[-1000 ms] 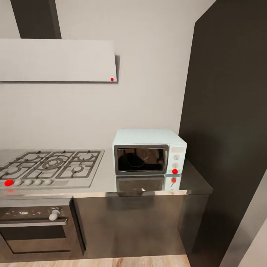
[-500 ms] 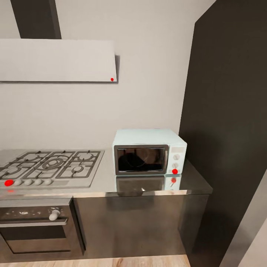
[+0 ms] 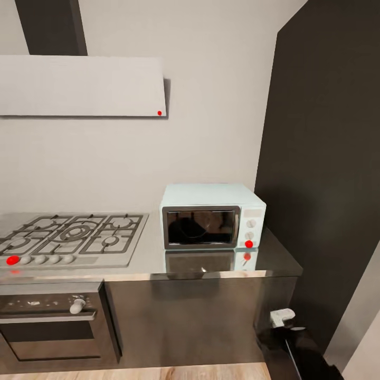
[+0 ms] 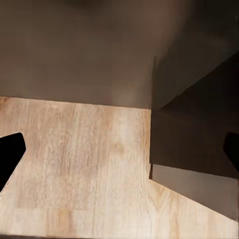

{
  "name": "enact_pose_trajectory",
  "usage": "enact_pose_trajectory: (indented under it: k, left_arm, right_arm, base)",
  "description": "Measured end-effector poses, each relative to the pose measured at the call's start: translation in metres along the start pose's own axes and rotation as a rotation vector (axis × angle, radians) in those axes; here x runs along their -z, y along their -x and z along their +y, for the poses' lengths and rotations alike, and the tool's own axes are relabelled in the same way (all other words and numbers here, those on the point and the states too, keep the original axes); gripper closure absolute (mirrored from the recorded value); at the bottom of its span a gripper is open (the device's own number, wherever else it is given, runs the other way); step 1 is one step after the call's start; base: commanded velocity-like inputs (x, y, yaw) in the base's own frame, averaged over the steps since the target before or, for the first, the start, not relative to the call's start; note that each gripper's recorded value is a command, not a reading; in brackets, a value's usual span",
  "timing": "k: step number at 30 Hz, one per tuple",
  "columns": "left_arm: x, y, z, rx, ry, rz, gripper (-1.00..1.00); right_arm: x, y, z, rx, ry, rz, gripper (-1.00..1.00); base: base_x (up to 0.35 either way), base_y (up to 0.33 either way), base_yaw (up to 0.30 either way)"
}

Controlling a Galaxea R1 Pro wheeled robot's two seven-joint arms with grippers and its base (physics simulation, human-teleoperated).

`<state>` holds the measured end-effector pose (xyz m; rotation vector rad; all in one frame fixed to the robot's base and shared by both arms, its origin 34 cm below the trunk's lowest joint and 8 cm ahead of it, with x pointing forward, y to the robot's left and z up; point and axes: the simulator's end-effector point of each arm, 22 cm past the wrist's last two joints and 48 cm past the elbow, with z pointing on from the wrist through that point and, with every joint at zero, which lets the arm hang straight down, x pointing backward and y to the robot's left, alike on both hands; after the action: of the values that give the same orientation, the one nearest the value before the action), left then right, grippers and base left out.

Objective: In the kitchen, take the popcorn bag from the countertop, put it into the microwave, and heat it until the popcorn is cooked so the cooked popcorn ends up inside the bag.

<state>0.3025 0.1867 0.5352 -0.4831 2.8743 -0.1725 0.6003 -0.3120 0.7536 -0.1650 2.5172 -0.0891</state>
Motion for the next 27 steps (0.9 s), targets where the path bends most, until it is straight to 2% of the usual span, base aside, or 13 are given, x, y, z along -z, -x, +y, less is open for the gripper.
enact_pose_trajectory:
  k: [1,2,6,7,8,13,17,20,22,25,27]
  left_arm:
    - [0.0,0.0,0.0,0.0,0.0,0.0,-1.0]
    - [0.0,0.0,0.0,0.0,0.0,0.0,-1.0]
    - [0.0,0.0,0.001,0.0,0.001,0.0,-1.0]
    - [0.0,0.0,0.0,0.0,0.0,-0.001,-1.0]
    - [0.0,0.0,0.0,0.0,0.0,-0.001,-1.0]
    - [0.0,0.001,0.0,-0.001,0.0,-0.001,-1.0]
    - [0.0,0.001,0.0,-0.002,-0.001,-0.002,-1.0]
    - [0.0,0.001,0.0,-0.002,-0.001,-0.002,-1.0]
    - [0.0,0.001,0.0,-0.002,-0.001,-0.002,-1.0]
    - [0.0,0.001,0.0,-0.002,-0.001,-0.003,-1.0]
    - [0.0,0.001,0.0,-0.002,-0.001,-0.003,-1.0]
  right_arm:
    - [0.014,0.029,-0.009,-0.016,-0.018,-0.031,-1.0]
    - [0.02,0.038,-0.013,-0.02,-0.025,-0.045,-1.0]
    - [0.067,0.102,-0.038,-0.046,-0.082,-0.163,-1.0]
    - [0.087,0.133,-0.046,-0.06,-0.101,-0.214,-1.0]
    - [0.098,0.153,-0.051,-0.069,-0.109,-0.244,-1.0]
    - [0.138,0.235,-0.066,-0.107,-0.123,-0.354,-1.0]
    - [0.168,0.298,-0.068,-0.122,-0.11,-0.449,-1.0]
    - [0.165,0.319,-0.05,-0.125,-0.061,-0.477,-1.0]
    - [0.145,0.338,-0.02,-0.101,-0.008,-0.536,-1.0]
    - [0.13,0.349,-0.004,-0.097,-0.033,-0.602,-1.0]
    - [0.133,0.358,-0.007,-0.116,-0.076,-0.66,-1.0]
  base:
    - [0.0,0.0,0.0]
    - [0.0,0.0,0.0]
    - [0.0,0.0,0.0]
    - [0.0,0.0,0.0]
    - [0.0,0.0,0.0]
    - [0.0,0.0,0.0]
    - [0.0,0.0,0.0]
    - [0.0,0.0,0.0]
    - [0.0,0.0,0.0]
    - [0.0,0.0,0.0]
    - [0.0,0.0,0.0]
